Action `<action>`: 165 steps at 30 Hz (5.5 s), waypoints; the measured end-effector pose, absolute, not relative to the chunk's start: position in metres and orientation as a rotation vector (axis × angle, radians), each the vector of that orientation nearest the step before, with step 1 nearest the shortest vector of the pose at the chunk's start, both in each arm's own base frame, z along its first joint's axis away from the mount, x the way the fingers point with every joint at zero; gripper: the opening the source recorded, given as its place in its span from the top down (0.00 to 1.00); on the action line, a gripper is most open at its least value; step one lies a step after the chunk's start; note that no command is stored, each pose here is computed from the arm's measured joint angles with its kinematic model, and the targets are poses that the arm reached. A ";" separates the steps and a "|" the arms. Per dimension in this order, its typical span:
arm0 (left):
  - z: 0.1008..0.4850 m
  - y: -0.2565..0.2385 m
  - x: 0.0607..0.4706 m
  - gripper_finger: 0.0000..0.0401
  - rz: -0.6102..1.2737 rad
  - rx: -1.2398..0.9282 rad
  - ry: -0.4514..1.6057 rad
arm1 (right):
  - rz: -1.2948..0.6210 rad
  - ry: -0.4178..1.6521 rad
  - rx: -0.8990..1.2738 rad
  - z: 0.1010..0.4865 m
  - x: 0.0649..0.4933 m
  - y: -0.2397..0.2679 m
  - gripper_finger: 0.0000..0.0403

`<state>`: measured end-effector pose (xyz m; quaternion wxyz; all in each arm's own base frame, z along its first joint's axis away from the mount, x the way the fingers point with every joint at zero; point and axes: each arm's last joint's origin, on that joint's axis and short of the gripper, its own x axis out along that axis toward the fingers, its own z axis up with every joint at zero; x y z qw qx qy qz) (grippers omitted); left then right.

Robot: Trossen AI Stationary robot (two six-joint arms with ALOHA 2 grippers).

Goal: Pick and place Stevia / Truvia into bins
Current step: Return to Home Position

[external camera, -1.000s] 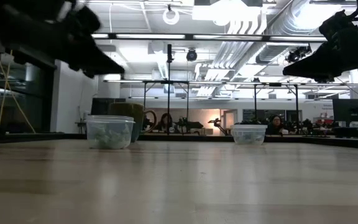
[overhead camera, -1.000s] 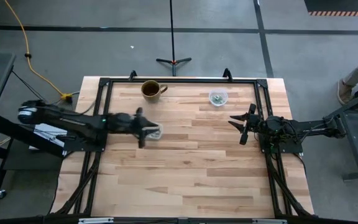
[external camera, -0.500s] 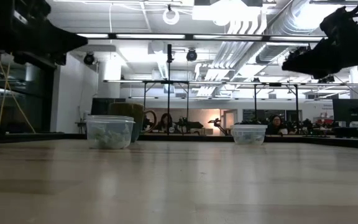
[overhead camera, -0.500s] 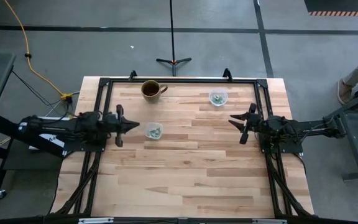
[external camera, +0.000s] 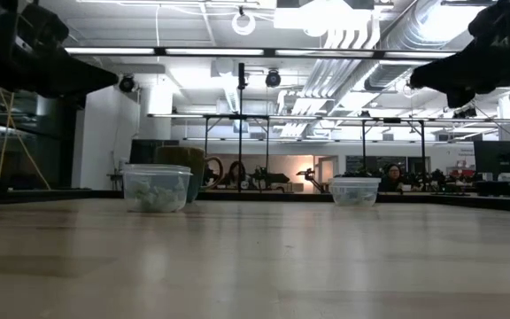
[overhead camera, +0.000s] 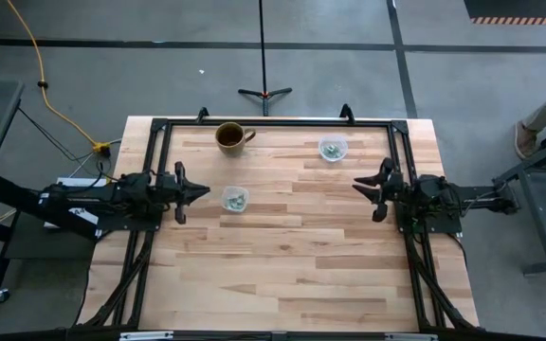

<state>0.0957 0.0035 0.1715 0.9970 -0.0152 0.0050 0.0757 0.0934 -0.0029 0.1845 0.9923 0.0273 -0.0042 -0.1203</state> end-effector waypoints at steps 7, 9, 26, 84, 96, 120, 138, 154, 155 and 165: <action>0.171 0.004 0.096 0.93 0.153 -0.028 0.011 | -0.224 -0.026 0.086 0.174 0.096 -0.002 0.82; 0.172 0.004 0.096 0.91 0.154 -0.029 0.010 | -0.206 -0.058 0.070 0.171 0.097 -0.002 0.82; 0.172 0.004 0.096 0.93 0.157 -0.082 0.005 | -0.192 -0.052 0.052 0.171 0.098 -0.001 0.82; 0.173 0.005 0.095 0.62 0.221 -0.056 -0.002 | -0.192 -0.056 0.052 0.171 0.098 -0.001 0.82; 0.173 0.005 0.095 0.63 0.221 -0.056 -0.002 | -0.192 -0.055 0.052 0.171 0.098 -0.001 0.82; 0.173 0.005 0.095 0.64 0.220 -0.056 -0.002 | -0.192 -0.056 0.052 0.171 0.098 -0.001 0.82; 0.173 0.005 0.095 0.64 0.220 -0.056 -0.002 | -0.192 -0.056 0.052 0.171 0.098 -0.001 0.82; 0.173 0.005 0.095 0.64 0.220 -0.056 -0.002 | -0.192 -0.055 0.052 0.171 0.098 -0.001 0.82; 0.173 0.005 0.095 0.64 0.220 -0.056 -0.002 | -0.192 -0.056 0.052 0.171 0.098 -0.001 0.82; 0.173 0.005 0.095 0.64 0.220 -0.056 -0.002 | -0.192 -0.056 0.052 0.171 0.098 -0.001 0.82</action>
